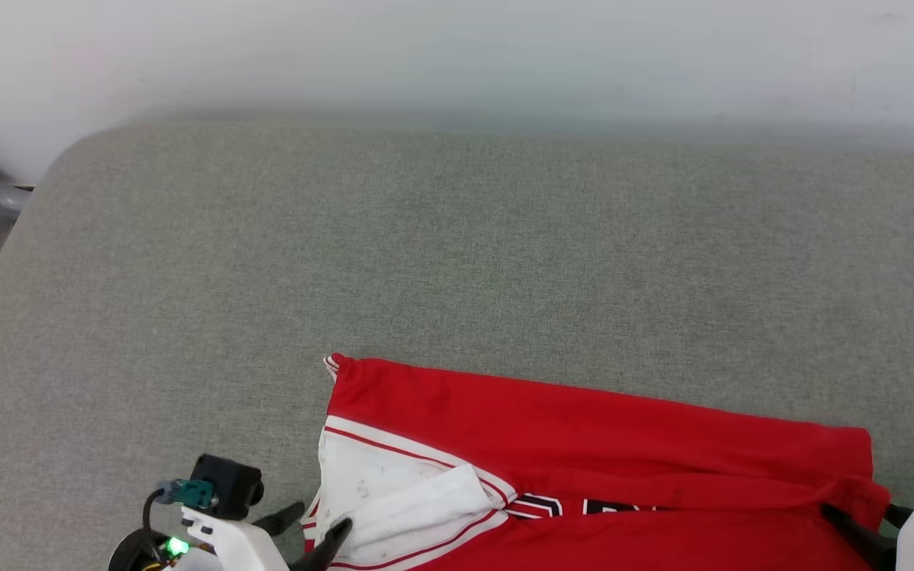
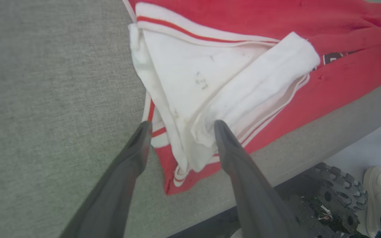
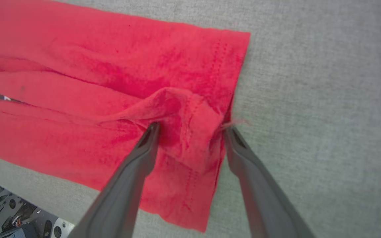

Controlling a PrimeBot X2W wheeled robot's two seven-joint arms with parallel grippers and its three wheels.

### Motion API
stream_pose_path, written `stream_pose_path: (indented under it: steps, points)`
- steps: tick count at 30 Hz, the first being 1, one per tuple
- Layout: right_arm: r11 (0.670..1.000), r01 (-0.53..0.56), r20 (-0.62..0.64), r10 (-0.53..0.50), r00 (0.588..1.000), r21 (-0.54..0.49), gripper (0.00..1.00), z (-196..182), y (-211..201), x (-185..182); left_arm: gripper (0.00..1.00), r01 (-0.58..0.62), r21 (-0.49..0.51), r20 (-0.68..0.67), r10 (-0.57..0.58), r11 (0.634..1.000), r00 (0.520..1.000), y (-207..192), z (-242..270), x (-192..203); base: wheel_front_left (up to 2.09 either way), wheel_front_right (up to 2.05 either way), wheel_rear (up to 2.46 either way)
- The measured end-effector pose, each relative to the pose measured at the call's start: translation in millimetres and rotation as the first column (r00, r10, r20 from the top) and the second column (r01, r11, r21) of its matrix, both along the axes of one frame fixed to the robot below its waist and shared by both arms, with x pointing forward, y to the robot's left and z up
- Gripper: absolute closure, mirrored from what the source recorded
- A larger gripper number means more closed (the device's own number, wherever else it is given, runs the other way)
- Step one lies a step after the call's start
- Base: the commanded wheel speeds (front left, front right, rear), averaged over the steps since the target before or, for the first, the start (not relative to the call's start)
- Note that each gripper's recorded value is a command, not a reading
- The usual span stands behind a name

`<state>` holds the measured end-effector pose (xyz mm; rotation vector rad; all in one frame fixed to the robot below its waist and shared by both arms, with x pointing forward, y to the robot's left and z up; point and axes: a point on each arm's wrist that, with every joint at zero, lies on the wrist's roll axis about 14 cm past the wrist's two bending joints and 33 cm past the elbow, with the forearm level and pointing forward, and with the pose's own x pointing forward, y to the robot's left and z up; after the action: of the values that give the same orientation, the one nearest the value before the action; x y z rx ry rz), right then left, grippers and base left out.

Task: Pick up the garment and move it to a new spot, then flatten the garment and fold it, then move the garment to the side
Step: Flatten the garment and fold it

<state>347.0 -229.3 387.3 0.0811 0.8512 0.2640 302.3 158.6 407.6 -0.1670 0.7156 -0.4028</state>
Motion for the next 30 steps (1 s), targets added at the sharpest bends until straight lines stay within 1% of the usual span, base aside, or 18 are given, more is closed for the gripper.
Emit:
stream_pose_path:
  steps: [4,7,12,15,18,20,24,26,28,30]
  points:
    - [1.000,0.012,0.027,-0.013,1.000,0.014,0.00,11,-3,0,0.00,-0.039,-0.037,0.092,0.042,0.999,0.995,0,17,11,0.00,0.00,0.00]
    - [0.998,0.032,0.042,-0.034,0.999,0.047,0.00,22,-4,1,0.00,-0.083,-0.060,0.157,0.092,0.995,0.983,5,29,16,0.00,0.00,0.00]
    - [0.992,0.082,0.035,-0.086,0.996,0.097,0.00,37,-9,-2,0.00,-0.163,-0.124,0.295,0.193,0.979,0.936,12,58,32,0.00,0.00,0.00]
    - [0.985,0.121,0.024,-0.125,0.992,0.125,0.00,41,-13,-1,0.00,-0.212,-0.132,0.344,0.245,0.968,0.906,19,65,38,0.00,0.00,0.00]
    - [0.972,0.163,0.000,-0.165,0.986,0.168,0.00,41,-10,2,0.00,-0.254,-0.147,0.372,0.291,0.956,0.881,24,70,44,0.00,0.00,0.00]
    - [0.964,0.194,-0.022,-0.193,0.981,0.182,0.00,39,-11,4,0.00,-0.265,-0.140,0.388,0.299,0.954,0.872,26,70,46,0.00,0.00,0.00]
    - [0.951,0.255,-0.077,-0.245,0.967,0.173,0.00,29,-14,6,0.00,-0.278,-0.117,0.407,0.301,0.953,0.862,32,68,47,0.00,0.00,0.00]
    - [0.941,0.297,-0.111,-0.282,0.953,0.162,0.00,22,-18,6,0.00,-0.288,-0.110,0.408,0.308,0.951,0.860,36,66,47,0.00,0.00,0.00]
    - [0.938,0.320,-0.149,-0.301,0.942,0.134,0.00,13,-20,4,0.00,-0.298,-0.106,0.405,0.315,0.949,0.858,40,64,46,0.00,0.00,0.00]
    - [0.927,0.347,-0.189,-0.319,0.929,0.140,0.00,4,-16,2,0.00,-0.306,-0.106,0.402,0.322,0.946,0.857,41,62,45,0.00,0.00,0.00]
